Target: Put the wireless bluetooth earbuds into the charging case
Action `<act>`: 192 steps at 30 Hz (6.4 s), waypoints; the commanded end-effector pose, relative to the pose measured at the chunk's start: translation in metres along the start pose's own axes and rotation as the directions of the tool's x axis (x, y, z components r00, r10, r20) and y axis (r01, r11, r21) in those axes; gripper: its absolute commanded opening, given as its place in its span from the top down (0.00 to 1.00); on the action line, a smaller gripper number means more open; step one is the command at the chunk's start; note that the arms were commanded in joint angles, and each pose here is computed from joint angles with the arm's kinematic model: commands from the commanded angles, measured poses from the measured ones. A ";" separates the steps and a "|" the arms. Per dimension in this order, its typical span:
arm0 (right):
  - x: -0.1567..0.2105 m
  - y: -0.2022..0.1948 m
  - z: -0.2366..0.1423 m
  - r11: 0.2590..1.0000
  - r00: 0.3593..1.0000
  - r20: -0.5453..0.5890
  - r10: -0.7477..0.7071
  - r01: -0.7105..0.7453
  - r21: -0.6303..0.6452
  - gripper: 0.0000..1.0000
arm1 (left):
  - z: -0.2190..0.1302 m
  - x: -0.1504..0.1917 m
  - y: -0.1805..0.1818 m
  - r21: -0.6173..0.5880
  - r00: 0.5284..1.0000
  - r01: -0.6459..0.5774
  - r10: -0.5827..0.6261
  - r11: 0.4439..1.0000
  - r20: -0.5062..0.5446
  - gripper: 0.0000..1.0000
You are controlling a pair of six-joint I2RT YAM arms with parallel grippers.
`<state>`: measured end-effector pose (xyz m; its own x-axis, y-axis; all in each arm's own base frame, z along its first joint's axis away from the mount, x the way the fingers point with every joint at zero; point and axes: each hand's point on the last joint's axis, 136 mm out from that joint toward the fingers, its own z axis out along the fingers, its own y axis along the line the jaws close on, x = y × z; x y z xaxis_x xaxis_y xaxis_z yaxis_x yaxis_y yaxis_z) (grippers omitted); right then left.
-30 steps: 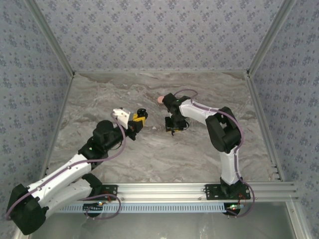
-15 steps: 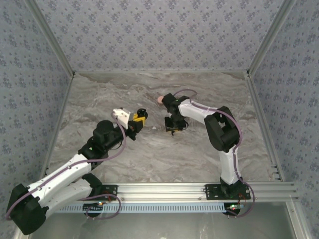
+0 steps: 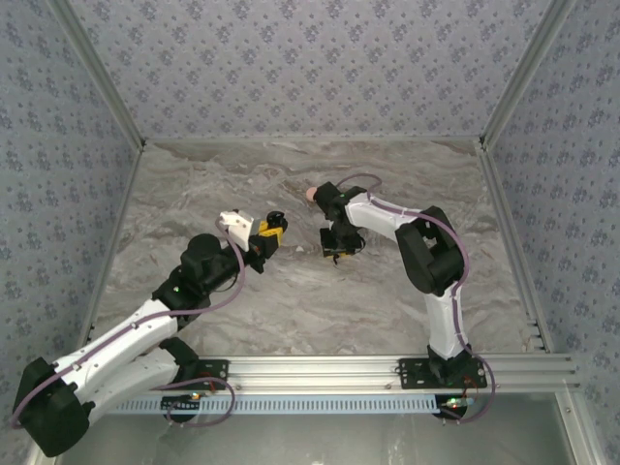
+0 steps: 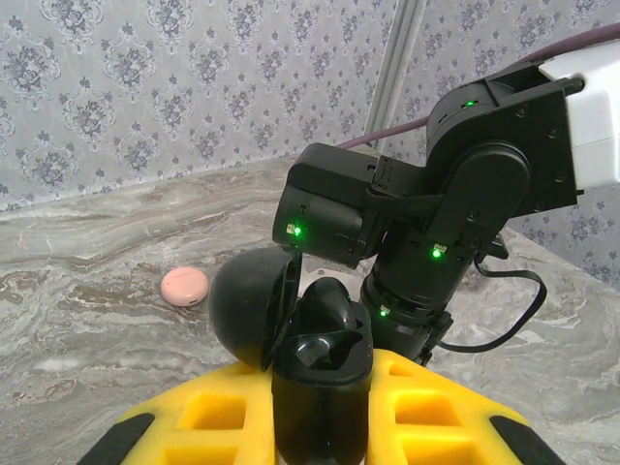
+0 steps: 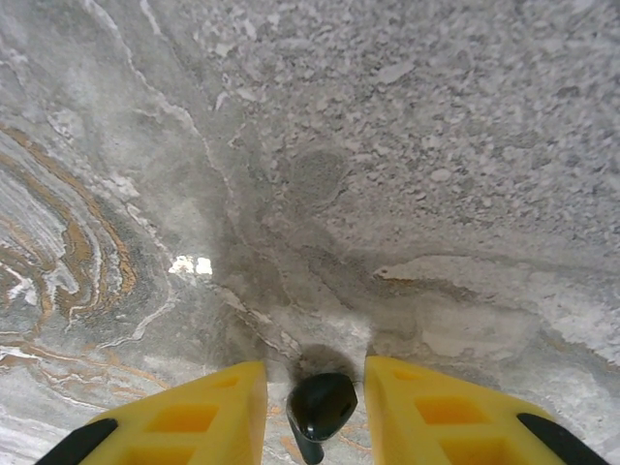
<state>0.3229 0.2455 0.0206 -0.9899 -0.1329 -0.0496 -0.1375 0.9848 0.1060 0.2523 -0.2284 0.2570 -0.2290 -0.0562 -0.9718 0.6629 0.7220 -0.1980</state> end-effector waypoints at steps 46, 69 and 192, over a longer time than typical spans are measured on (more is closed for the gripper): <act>0.011 0.001 0.002 0.999 0.998 -0.053 -0.038 0.040 0.035 0.76 | -0.002 -0.014 -0.006 0.026 0.999 0.010 -0.011 1.000 0.041 0.81; -0.021 -0.013 -0.036 0.996 0.989 0.145 0.025 -0.012 -0.085 0.81 | 0.000 -0.009 -0.006 0.032 1.000 0.015 -0.016 0.999 0.025 0.81; 0.012 0.100 -0.270 0.729 0.692 0.716 -0.089 0.536 -0.427 0.80 | 0.044 -0.039 -0.039 0.312 0.941 0.230 -0.293 0.922 0.170 0.82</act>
<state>0.2958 0.3151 0.2896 -0.6685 -0.0866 -0.7387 -0.6233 0.6071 0.4929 0.2687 -0.2882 0.2607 -0.3597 -0.3204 -0.8763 0.7475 0.4631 -0.4762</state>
